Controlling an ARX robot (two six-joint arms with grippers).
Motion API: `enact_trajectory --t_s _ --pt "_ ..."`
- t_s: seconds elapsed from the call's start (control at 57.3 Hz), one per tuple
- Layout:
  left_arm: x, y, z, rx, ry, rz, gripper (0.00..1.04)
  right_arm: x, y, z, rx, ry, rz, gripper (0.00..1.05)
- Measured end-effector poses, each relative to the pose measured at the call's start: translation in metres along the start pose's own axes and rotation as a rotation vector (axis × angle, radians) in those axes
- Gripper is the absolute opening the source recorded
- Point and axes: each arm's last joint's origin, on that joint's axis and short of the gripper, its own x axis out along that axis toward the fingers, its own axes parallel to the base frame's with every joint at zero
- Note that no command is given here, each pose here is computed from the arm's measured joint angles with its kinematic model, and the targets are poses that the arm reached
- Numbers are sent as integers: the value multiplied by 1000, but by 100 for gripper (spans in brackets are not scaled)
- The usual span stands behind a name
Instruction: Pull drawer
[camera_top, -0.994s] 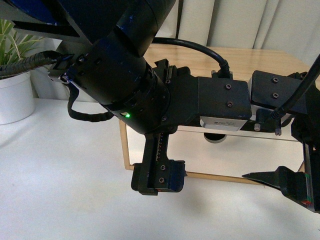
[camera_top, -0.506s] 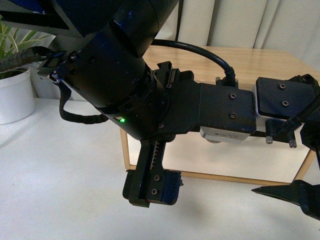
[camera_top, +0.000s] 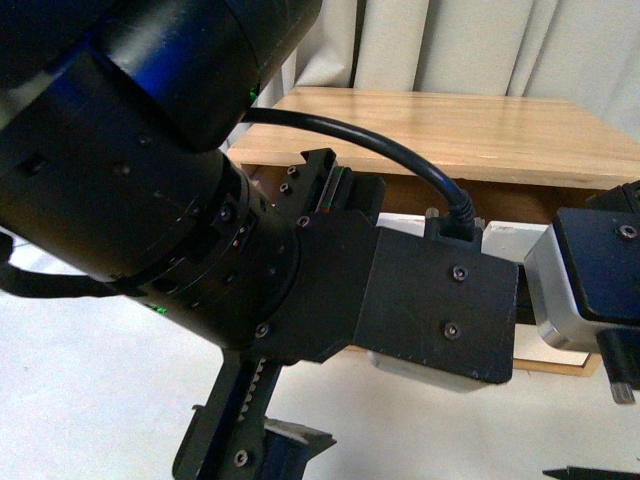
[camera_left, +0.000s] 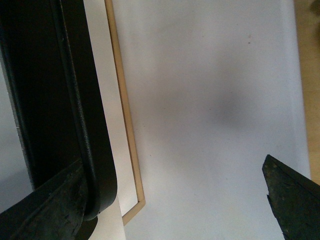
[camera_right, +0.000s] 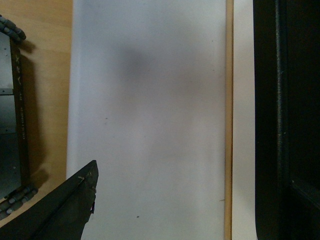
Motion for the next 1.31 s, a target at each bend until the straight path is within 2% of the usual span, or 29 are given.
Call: enact_trajectory --t_s 0.366,0.541,0.855,0.924,1.029,1.151,1.308 --pt "-9 -15 4 36 -52 49 99 -2 13 0 -34 -22 -6 96" --pt "-14 -19 5 15 -129 111 99 -4 16 -5 -18 -44 -80 96" --pt "-57 -12 3 -117 -328 386 98 -35 21 -10 79 -216 -272 96" --pt "-68 -15 0 -192 -368 450 98 -45 24 -11 105 -256 -330 96" --pt "-84 -26 -12 -337 -353 610 98 -63 31 -17 158 -299 -503 96" --pt "-101 -41 -26 -608 -381 760 98 -84 45 -26 277 -328 -710 96" --pt "-112 -71 -48 -953 -302 890 98 -106 66 -37 456 -351 -899 96"
